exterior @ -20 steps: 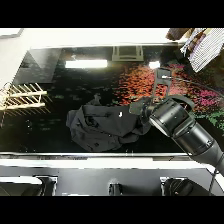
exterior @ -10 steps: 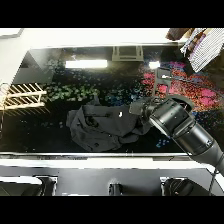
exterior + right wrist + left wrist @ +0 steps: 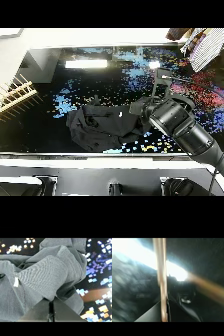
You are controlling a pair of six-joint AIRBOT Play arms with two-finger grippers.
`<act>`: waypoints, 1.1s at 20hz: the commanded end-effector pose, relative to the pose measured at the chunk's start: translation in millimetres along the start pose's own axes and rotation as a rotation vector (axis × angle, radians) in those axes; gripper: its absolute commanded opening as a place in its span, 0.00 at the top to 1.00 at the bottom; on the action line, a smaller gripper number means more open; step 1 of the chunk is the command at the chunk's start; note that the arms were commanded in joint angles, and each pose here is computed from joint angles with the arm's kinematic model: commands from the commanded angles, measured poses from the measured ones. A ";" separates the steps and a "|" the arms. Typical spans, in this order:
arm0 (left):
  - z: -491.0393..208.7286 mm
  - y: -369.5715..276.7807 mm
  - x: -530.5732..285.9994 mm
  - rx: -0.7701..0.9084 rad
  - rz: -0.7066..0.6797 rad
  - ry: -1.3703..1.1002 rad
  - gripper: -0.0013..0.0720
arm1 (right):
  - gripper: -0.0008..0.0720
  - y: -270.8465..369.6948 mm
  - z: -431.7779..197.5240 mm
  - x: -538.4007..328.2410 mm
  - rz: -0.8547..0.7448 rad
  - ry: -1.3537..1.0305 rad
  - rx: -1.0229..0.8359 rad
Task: Fold the clothes and pants, and hang the long-sleeved shirts on hangers.
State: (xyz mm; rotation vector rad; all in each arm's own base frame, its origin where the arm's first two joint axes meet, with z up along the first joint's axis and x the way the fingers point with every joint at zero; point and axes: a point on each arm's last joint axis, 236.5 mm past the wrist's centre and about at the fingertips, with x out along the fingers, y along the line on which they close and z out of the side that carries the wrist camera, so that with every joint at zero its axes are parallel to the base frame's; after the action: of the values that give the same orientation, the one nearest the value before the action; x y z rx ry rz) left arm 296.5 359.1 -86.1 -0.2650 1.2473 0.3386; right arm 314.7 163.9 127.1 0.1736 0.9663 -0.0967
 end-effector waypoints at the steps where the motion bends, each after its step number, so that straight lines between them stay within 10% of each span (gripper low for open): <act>1: 36.0 -0.2 -33.2 0.029 0.042 -0.103 0.96 | 0.94 -3.4 -3.0 0.0 -0.016 0.012 0.001; 14: 182.2 -52.6 -274.1 0.050 0.243 -0.777 0.96 | 0.94 -22.3 -16.0 -1.5 -0.094 0.069 -0.037; 22: 158.0 -240.0 -352.9 0.272 -0.006 -0.907 0.97 | 0.94 -31.3 -6.2 -2.1 -0.133 0.029 -0.047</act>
State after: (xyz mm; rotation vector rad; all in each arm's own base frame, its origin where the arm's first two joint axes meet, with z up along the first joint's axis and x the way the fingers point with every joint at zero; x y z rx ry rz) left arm 428.1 235.0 289.7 0.1069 0.4008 0.3720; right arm 300.3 139.0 119.7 0.0832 1.0263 -0.1793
